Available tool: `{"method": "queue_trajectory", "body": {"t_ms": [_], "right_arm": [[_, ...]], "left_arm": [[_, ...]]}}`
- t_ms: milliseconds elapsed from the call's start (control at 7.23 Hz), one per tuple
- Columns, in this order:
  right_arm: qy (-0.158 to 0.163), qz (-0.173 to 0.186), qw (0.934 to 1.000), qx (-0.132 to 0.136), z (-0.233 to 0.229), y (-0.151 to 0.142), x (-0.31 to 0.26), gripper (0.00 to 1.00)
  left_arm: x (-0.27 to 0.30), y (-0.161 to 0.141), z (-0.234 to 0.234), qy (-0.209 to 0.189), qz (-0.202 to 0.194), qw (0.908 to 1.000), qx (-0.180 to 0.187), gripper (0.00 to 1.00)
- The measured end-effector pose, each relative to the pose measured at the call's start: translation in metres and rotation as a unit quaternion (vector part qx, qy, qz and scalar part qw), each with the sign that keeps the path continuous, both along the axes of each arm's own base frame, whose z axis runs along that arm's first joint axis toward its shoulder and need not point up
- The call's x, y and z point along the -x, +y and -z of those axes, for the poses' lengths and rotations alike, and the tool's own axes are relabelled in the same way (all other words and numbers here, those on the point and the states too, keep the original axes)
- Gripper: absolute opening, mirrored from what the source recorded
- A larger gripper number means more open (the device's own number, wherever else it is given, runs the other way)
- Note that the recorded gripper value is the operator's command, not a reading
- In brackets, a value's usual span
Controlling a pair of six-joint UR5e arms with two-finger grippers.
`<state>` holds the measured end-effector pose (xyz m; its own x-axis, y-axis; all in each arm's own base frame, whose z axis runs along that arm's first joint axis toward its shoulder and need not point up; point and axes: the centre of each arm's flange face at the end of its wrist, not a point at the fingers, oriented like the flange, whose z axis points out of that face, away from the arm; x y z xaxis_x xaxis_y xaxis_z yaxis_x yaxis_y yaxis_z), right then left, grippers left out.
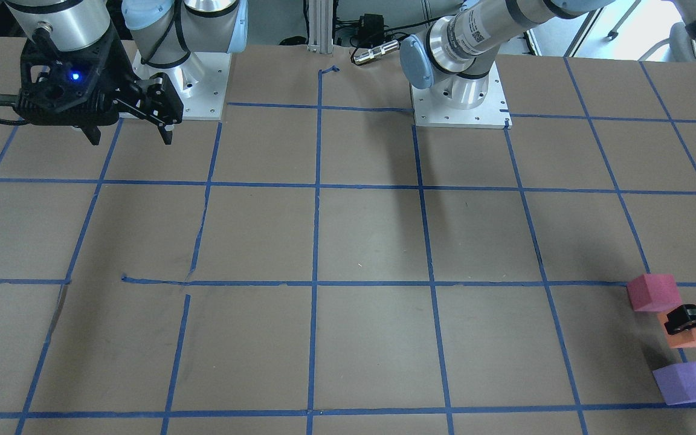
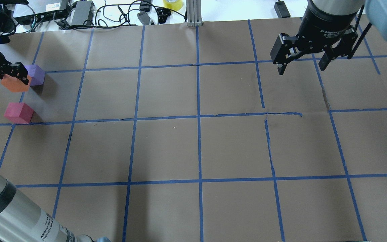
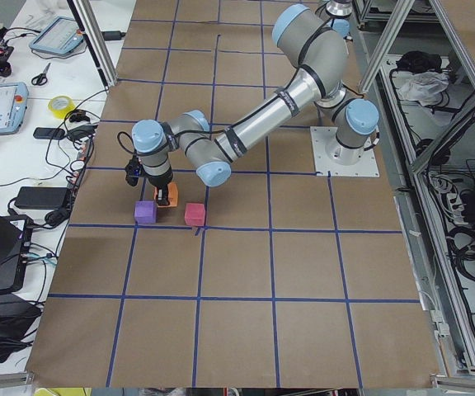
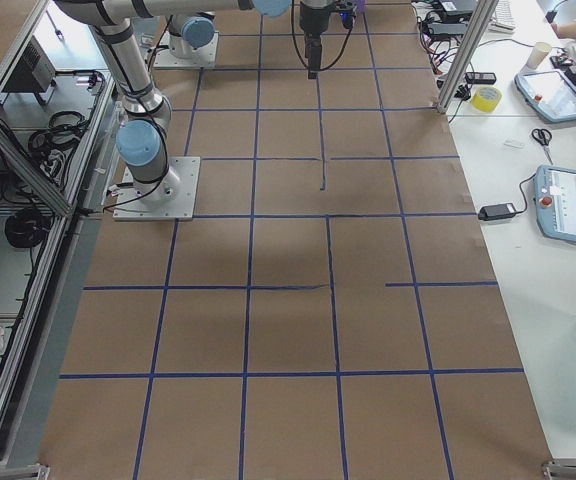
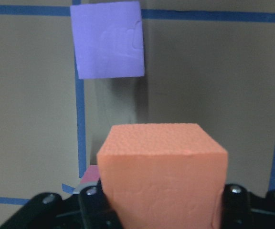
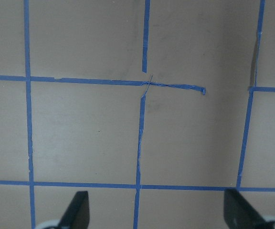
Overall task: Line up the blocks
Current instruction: 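Lower the orange cube into the gap between purple and pink cubes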
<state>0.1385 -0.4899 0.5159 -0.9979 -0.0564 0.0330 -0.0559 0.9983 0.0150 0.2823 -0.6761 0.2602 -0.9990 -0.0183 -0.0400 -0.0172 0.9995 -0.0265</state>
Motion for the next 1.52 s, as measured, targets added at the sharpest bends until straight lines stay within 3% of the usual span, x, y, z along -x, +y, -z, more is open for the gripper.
{"method": "queue_trajectory", "body": {"t_ms": [1522], "right_arm": [[0.0,0.001,1.0,-0.001,0.001,-0.001,0.0,1.0]], "left_arm": [[-0.011,-0.005,0.075,0.015,0.01,0.9993,-0.032,0.0]]}}
